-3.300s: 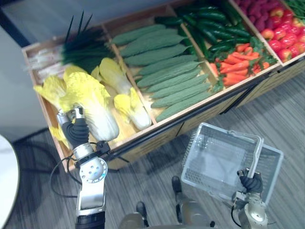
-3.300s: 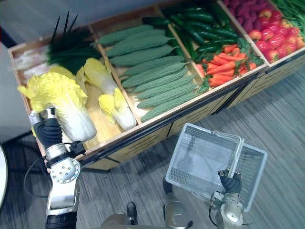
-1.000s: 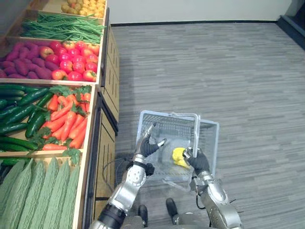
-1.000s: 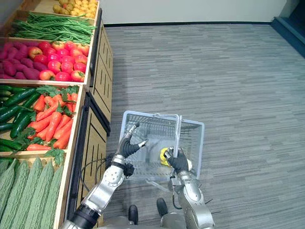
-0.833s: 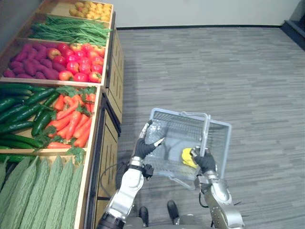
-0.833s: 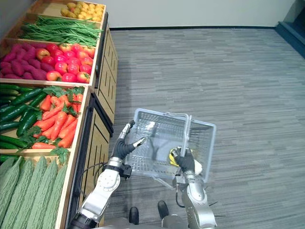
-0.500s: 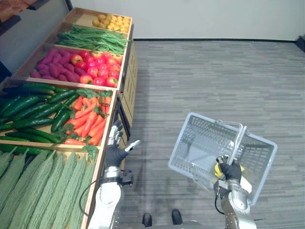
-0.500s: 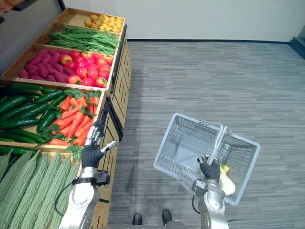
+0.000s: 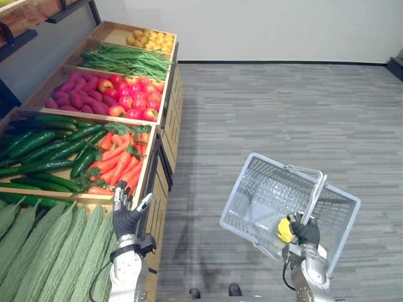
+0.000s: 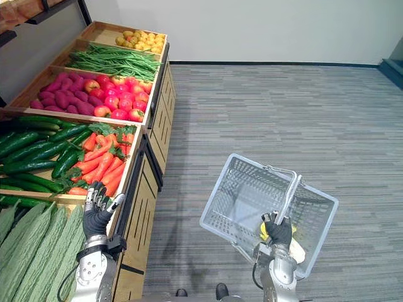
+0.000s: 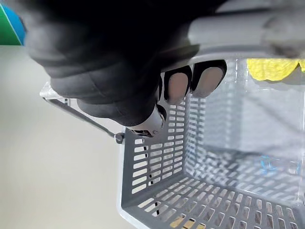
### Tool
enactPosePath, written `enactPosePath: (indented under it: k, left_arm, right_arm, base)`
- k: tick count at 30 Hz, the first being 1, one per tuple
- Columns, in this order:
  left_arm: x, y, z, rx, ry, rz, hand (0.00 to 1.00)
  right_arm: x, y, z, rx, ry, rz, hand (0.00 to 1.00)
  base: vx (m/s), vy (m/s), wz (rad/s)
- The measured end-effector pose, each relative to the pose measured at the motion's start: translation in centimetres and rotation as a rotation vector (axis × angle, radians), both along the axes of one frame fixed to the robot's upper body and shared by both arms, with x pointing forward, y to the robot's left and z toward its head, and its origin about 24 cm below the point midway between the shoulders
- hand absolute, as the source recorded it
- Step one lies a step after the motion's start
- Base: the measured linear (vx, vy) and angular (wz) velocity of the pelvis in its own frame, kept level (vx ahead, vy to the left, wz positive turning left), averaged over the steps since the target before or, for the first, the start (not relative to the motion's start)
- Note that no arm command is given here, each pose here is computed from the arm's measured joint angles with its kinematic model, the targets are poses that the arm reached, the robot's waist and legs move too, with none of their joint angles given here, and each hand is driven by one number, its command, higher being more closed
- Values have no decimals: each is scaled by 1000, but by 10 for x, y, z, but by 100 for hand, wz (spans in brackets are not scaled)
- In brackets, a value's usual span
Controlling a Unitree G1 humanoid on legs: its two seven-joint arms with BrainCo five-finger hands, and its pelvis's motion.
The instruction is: Pick vegetable in the basket
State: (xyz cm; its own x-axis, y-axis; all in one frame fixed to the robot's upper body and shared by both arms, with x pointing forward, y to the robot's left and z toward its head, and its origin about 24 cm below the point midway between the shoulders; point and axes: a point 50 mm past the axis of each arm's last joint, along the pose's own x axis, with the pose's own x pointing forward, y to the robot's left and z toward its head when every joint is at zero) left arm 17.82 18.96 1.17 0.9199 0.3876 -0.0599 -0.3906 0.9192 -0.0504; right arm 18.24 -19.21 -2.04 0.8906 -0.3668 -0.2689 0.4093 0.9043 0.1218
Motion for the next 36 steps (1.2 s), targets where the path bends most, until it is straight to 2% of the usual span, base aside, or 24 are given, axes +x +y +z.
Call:
enactPosePath:
  k: [6, 12, 19, 22, 23, 27, 31, 32, 36]
  left_arm:
    - [0, -2, -9, 54, 56, -48, 0]
    - [23, -10, -9, 119, 50, -97, 0]
    - [31, -24, 18, 92, -93, -81, 0]
    - [32, -23, 25, 93, -133, -65, 0]
    - [34, -26, 26, 89, -142, -70, 0]
    - [38, -24, 37, 119, -188, -76, 0]
    - [34, -18, 37, 158, -180, -58, 0]
    - [30, -17, 40, 194, -184, -59, 0]
    - [28, -16, 45, 259, -198, -82, 0]
  right_arm:
    - [1, 8, -7, 5, 41, 35, 100]
    - [13, -8, -12, -63, 71, 46, 100]
    - [17, -6, -7, -70, 48, 32, 100]
    - [17, -23, 2, -104, -3, -28, 100]
    - [14, -37, 3, -127, 1, -66, 100]
    - [-3, -66, -15, -121, 99, -200, 100]
    - [-5, -69, -29, -92, 168, -223, 100]
    - [-13, -68, -43, -77, 241, -224, 100]
    - [-20, -71, -47, -68, 262, -227, 100]
  base:
    - [278, 12, -3]
    - [509, -150, 73]
    - [490, -192, 48]
    - [263, -20, 68]
    - [250, 43, 97]
    - [282, 111, 160]
    - [245, 66, 94]
    - [447, 53, 173]
    - [324, -53, 144]
